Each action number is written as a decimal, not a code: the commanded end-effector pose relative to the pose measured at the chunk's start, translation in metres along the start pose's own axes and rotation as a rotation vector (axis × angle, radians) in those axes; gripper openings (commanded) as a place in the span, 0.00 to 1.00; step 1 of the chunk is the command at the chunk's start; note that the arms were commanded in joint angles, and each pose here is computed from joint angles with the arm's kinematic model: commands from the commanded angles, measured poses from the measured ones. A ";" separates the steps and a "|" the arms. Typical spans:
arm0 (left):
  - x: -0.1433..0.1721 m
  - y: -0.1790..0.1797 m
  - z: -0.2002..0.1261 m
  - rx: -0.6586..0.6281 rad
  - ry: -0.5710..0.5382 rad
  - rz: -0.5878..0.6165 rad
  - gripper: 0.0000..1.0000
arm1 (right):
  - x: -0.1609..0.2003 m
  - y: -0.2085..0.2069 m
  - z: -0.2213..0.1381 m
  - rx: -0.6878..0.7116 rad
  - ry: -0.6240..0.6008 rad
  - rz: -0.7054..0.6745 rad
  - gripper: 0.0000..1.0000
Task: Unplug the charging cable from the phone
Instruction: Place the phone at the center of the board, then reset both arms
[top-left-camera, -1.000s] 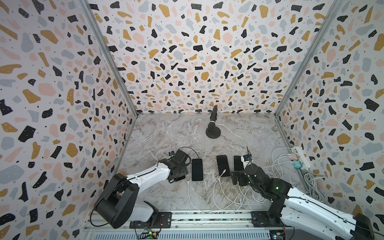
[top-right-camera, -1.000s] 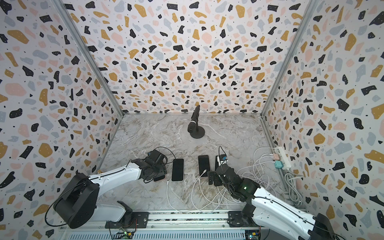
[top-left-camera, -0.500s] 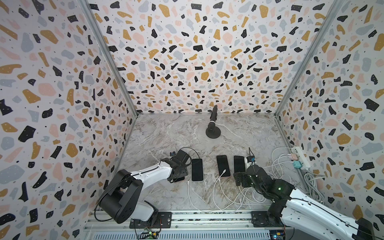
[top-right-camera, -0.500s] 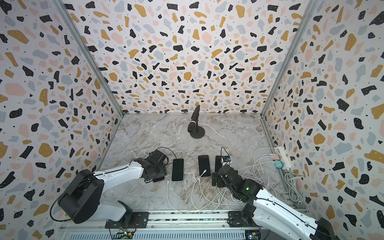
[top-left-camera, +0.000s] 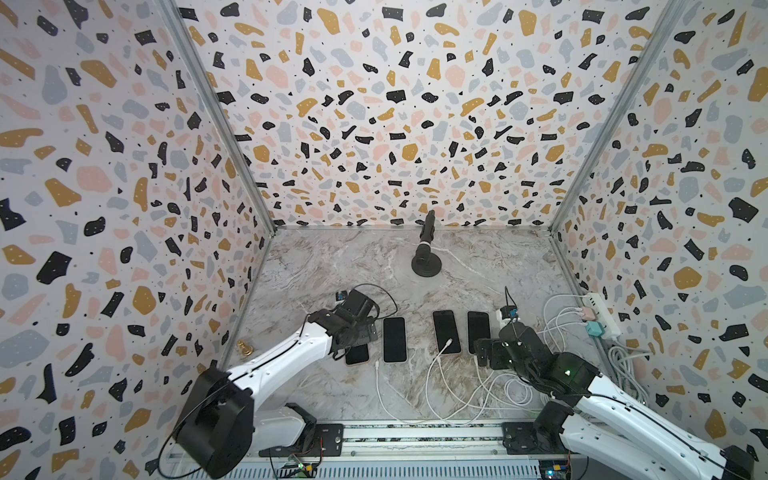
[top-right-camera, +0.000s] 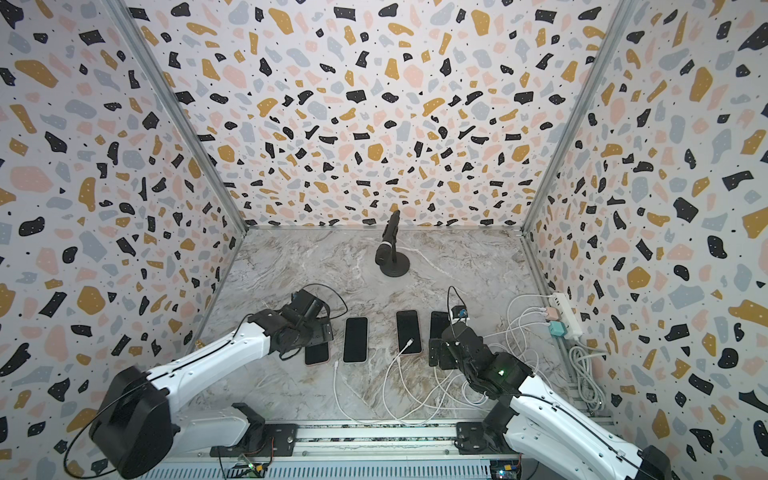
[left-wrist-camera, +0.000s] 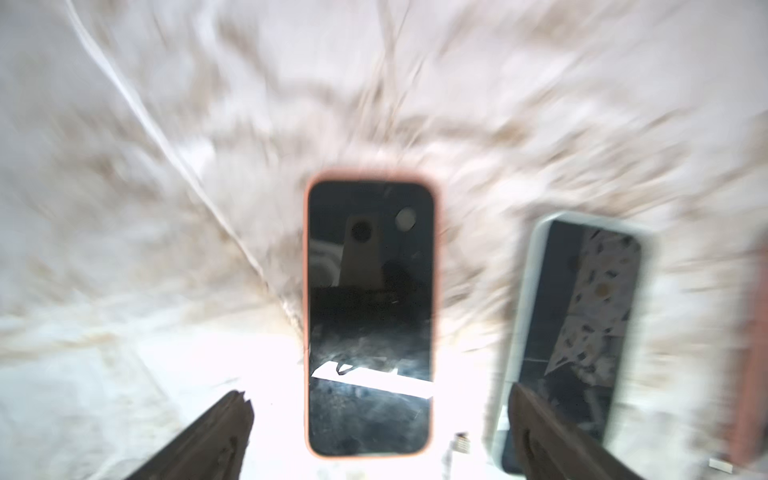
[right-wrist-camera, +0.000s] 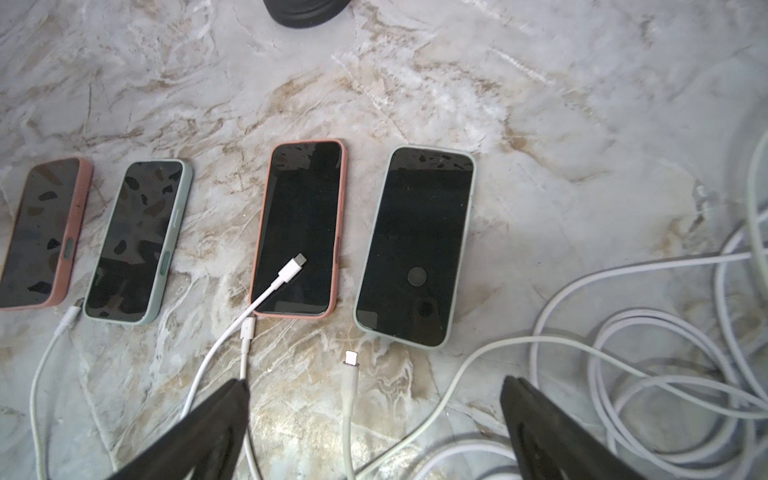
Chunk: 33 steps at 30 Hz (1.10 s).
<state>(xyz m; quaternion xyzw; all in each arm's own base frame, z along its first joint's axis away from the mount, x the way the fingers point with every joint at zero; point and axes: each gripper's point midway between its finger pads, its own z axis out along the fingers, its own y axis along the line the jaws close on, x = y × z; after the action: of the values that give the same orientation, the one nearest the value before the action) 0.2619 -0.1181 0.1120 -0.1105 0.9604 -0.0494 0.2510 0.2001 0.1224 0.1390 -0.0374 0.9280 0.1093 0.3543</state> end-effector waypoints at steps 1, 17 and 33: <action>-0.045 0.002 -0.056 0.009 -0.174 0.049 1.00 | -0.016 -0.017 -0.014 0.063 0.000 -0.005 1.00; -0.140 0.074 -0.106 -0.415 -0.775 0.020 1.00 | -0.087 -0.102 -0.025 0.419 -0.091 0.012 0.98; -0.118 0.158 0.014 -0.576 -0.645 -0.057 1.00 | -0.072 -0.202 0.012 0.809 -0.430 0.221 0.98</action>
<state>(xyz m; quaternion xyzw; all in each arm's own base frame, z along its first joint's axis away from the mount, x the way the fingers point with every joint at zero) 0.3216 0.0681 0.1217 -0.2150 0.8204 0.2750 0.4529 0.2773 -0.0606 0.1140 0.1801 0.8675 -0.2134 0.4117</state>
